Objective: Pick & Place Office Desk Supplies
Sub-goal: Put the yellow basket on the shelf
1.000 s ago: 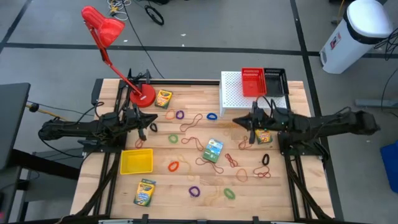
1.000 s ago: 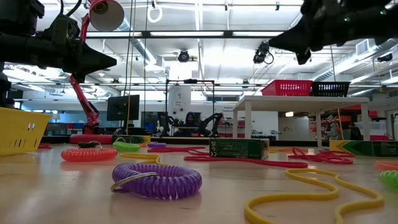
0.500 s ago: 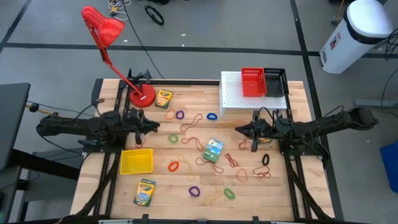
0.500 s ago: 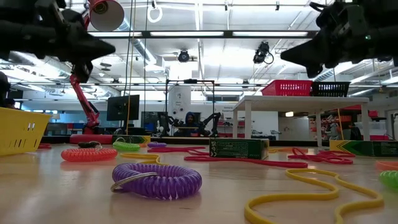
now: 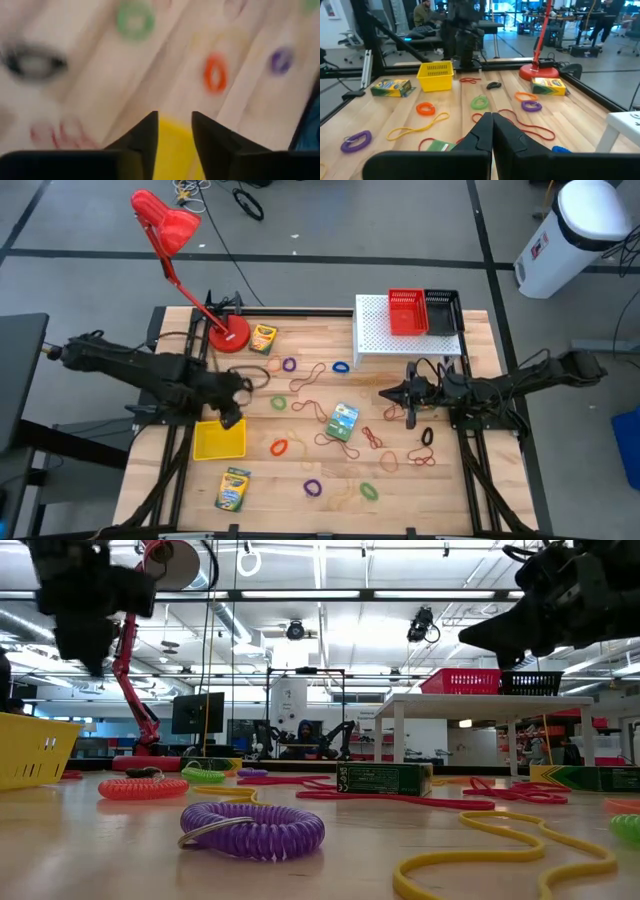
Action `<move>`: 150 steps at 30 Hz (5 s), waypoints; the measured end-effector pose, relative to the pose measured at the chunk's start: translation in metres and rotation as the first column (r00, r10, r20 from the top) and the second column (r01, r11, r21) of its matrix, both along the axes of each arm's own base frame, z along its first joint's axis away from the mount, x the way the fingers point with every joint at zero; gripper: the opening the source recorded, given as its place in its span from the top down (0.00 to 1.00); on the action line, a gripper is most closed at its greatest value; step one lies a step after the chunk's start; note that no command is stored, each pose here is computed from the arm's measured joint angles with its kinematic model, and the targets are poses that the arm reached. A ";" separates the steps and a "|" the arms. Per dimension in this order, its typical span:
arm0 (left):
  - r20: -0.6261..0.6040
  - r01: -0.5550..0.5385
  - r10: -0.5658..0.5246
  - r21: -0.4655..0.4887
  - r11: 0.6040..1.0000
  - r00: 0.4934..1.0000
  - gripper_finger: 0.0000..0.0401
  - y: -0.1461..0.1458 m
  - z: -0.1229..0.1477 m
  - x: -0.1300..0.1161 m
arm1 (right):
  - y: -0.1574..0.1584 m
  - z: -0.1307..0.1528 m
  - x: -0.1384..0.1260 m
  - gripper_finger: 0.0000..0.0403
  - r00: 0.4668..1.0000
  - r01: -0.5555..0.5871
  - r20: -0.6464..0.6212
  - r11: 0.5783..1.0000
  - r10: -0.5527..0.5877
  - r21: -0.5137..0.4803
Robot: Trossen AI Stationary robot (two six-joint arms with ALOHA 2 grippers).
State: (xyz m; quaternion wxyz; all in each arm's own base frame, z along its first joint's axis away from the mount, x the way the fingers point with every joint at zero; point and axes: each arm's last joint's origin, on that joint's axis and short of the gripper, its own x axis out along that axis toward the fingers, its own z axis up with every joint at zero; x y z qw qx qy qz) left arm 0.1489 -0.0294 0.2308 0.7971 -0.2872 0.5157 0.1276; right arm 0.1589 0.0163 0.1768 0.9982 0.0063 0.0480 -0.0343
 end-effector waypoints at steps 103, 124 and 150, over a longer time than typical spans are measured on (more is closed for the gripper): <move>0.839 -0.346 -0.301 0.477 0.808 0.454 0.98 0.043 -0.084 0.036 | 0.040 0.053 0.098 0.98 0.857 0.200 -0.494 0.978 -0.147 0.057; 0.707 -0.319 -0.482 0.682 0.658 0.518 0.98 0.044 -0.073 0.058 | 0.053 0.044 0.255 0.75 0.442 -0.076 -0.887 0.980 -0.133 -0.185; 0.680 -0.230 -0.493 0.685 0.691 0.543 0.98 0.042 -0.081 0.058 | 0.041 0.020 0.267 0.67 0.294 -0.205 -0.925 0.930 -0.240 -0.307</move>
